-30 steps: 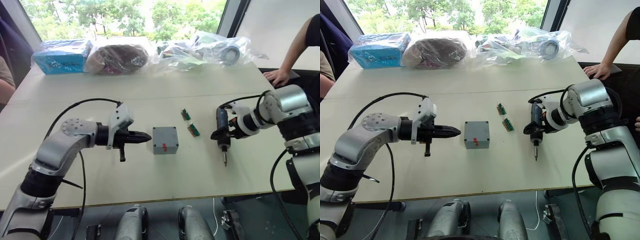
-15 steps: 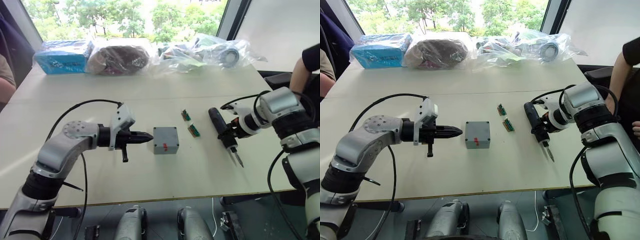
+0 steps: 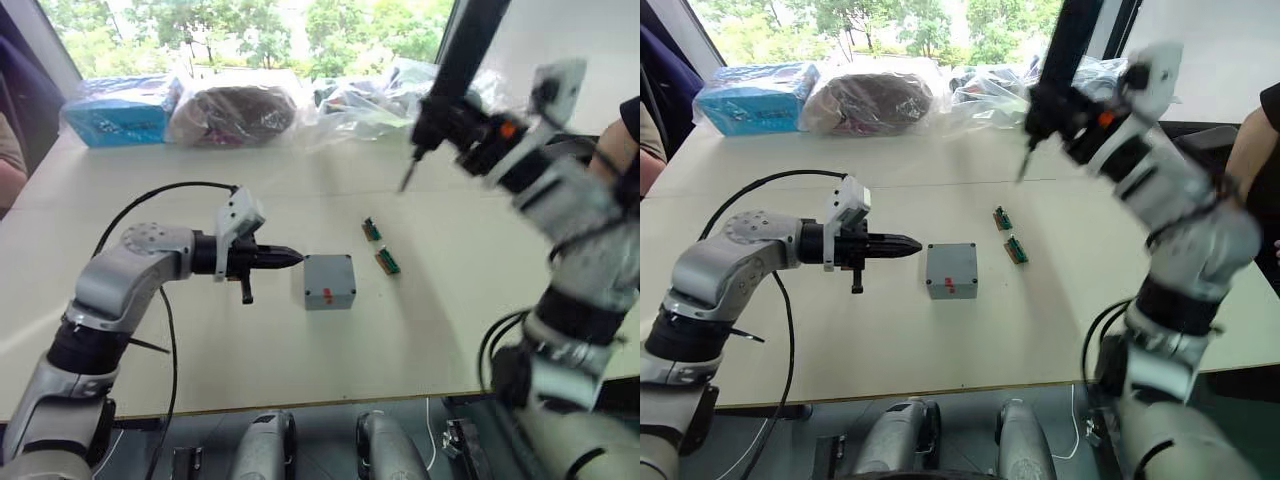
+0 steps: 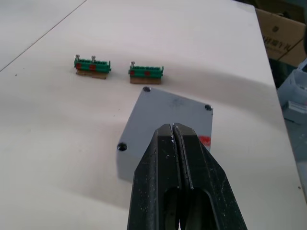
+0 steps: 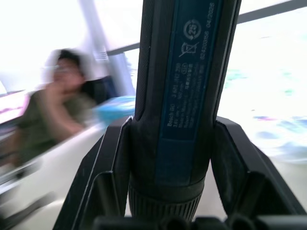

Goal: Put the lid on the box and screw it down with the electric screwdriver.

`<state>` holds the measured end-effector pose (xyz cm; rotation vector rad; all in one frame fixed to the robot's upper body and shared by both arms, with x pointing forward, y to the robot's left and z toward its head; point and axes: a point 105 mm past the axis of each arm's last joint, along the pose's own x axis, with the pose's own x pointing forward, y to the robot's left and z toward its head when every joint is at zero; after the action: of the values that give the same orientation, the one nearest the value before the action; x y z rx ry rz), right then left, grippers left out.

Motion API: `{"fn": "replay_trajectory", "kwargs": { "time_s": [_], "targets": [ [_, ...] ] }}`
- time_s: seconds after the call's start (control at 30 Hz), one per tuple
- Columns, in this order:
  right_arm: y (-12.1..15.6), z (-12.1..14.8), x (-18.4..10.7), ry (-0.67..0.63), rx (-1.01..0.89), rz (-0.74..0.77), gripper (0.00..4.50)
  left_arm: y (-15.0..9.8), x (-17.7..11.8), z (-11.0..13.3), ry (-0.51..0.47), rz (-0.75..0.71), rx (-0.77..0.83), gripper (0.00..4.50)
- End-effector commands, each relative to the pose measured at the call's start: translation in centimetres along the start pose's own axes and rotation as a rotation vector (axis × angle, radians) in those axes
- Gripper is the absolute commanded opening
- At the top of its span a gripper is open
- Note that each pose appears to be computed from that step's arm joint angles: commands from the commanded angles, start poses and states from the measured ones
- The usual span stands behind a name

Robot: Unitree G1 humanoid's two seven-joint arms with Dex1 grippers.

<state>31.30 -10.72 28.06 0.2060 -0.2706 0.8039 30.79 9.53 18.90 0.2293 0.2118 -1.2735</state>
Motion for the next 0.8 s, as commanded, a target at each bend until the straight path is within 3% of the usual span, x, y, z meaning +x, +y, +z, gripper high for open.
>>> {"fn": "replay_trajectory", "kwargs": {
  "time_s": [0.03, 0.4, 0.8],
  "targets": [
    [1.7, 1.6, 0.0, -0.145, -0.108, -0.018, 1.81, -0.1, 0.2, 0.5, -0.002, -0.008, 0.019, 0.0],
    [2.3, -3.1, 0.8, -0.114, -0.194, -0.047, 1.81, 0.0, 2.1, -0.5, 0.072, -0.022, 0.11, 0.0],
    [1.8, -5.4, 1.2, -0.094, -0.224, -0.072, 1.81, 0.5, 3.4, -2.4, 0.144, -0.012, 0.171, 0.0]
  ]
}}
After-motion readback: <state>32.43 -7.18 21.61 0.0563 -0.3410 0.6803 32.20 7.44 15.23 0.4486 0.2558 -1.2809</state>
